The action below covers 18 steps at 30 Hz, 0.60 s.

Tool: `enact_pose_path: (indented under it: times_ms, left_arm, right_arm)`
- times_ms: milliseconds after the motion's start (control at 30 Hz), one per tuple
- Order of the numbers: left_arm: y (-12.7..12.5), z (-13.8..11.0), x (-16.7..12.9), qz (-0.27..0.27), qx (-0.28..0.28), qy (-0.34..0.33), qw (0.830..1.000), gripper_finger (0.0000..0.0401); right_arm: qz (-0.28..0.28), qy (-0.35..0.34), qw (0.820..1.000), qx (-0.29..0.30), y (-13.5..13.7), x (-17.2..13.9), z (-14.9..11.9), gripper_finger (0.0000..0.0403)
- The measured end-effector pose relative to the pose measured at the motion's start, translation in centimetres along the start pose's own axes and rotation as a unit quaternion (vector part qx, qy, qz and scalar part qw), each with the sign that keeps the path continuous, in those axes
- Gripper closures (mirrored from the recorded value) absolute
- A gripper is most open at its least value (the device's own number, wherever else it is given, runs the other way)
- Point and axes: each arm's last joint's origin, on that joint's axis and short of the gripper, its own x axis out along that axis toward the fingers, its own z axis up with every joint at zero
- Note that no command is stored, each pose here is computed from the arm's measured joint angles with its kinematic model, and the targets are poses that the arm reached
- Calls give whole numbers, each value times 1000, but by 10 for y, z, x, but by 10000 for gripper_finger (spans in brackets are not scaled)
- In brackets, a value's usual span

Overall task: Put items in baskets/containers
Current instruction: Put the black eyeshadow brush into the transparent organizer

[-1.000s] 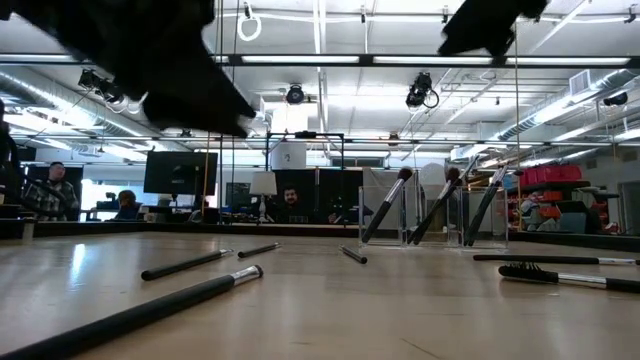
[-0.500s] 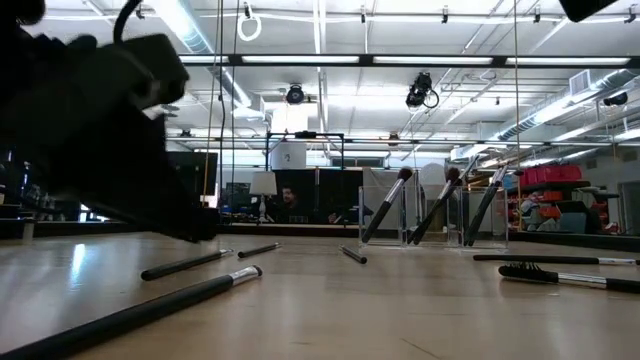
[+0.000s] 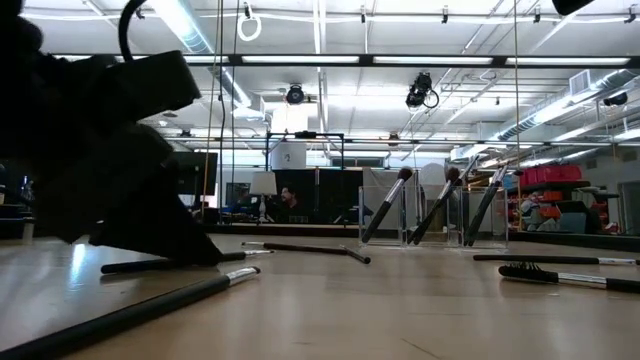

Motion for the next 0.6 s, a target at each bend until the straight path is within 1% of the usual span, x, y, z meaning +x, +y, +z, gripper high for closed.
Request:
enact_pose_path:
  times_ms: [133,200,333,467,600]
  left_arm:
    - [10,-13,-2,8,-1,-13,1000,187]
    - [17,-22,-2,9,-14,-27,999,198]
    - [22,-35,2,-16,-33,-76,996,210]
    - [25,-37,10,-33,-22,-96,995,205]
    - [30,-34,20,-45,-38,-89,994,205]
  right_arm:
    - [0,0,1000,0,0,0,0,319]
    - [0,-1,1000,-1,0,0,0,319]
    - [1,-4,1000,-12,0,0,1,319]
    - [0,-6,1000,-12,-1,1,2,319]
    - [-4,-8,1000,-14,-4,3,3,319]
